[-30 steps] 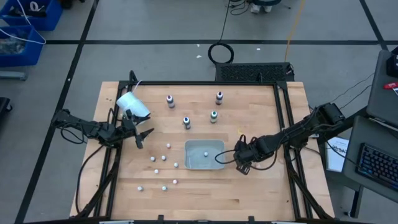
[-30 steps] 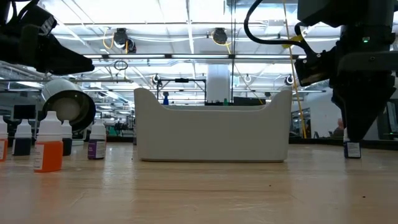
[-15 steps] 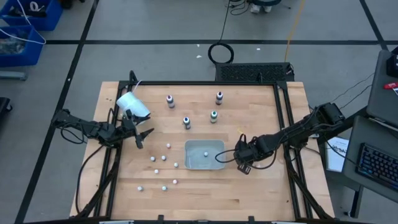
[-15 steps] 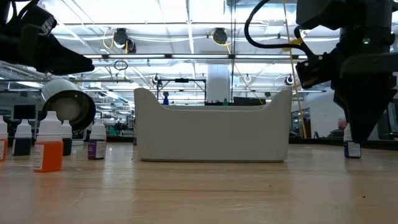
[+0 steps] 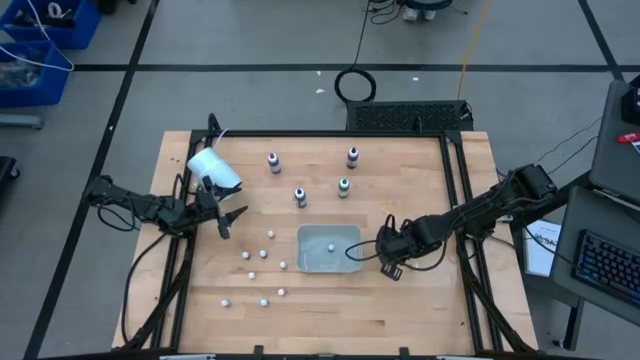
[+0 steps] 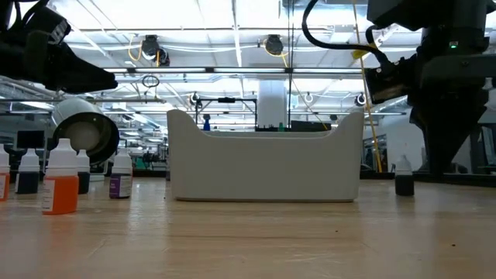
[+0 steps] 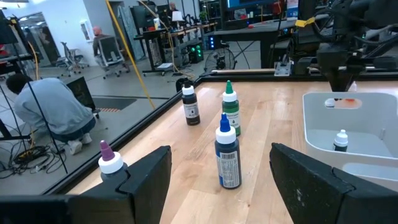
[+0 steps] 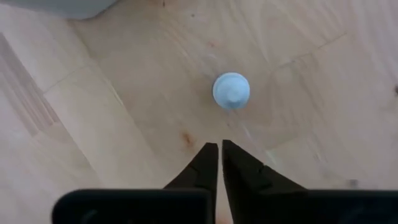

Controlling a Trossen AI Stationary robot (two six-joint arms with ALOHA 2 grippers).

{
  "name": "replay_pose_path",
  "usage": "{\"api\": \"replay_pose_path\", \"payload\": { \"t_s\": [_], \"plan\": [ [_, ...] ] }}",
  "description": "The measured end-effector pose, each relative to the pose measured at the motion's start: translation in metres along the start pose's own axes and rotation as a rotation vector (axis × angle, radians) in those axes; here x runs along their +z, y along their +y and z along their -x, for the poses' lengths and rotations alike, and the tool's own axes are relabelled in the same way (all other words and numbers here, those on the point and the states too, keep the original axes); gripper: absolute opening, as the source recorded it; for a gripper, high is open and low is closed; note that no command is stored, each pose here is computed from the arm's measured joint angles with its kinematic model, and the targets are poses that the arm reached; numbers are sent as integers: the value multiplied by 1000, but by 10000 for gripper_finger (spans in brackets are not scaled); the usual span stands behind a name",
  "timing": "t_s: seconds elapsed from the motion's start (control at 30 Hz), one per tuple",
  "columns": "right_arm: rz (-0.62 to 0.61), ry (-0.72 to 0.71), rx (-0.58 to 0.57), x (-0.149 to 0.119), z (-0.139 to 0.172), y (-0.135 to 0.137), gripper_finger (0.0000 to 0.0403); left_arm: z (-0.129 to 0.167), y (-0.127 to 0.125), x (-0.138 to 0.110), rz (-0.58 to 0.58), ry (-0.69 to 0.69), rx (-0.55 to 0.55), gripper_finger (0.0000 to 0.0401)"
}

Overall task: Pick & Place food coloring
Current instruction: Put the purple food coloring bottle into the bin

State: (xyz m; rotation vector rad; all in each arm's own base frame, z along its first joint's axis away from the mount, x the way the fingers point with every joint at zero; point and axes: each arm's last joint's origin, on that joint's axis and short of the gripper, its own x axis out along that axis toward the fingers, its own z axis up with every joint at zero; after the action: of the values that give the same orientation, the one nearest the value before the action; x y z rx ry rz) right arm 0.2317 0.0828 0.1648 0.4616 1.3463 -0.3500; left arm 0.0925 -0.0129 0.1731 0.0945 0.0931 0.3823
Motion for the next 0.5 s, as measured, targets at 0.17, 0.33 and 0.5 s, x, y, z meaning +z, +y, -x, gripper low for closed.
{"api": "replay_pose_path", "payload": {
  "t_s": [0.17, 0.33, 0.5],
  "plan": [
    [42, -5, 1, 3, 0, -2, 66, 0, 0, 0, 0, 0, 0, 274],
    [42, -7, -7, 9, 0, -8, 122, 0, 0, 0, 0, 0, 0, 273],
    [62, -10, -11, 14, -1, -12, 153, 0, 0, 0, 1, 0, 0, 274]
  ]
}}
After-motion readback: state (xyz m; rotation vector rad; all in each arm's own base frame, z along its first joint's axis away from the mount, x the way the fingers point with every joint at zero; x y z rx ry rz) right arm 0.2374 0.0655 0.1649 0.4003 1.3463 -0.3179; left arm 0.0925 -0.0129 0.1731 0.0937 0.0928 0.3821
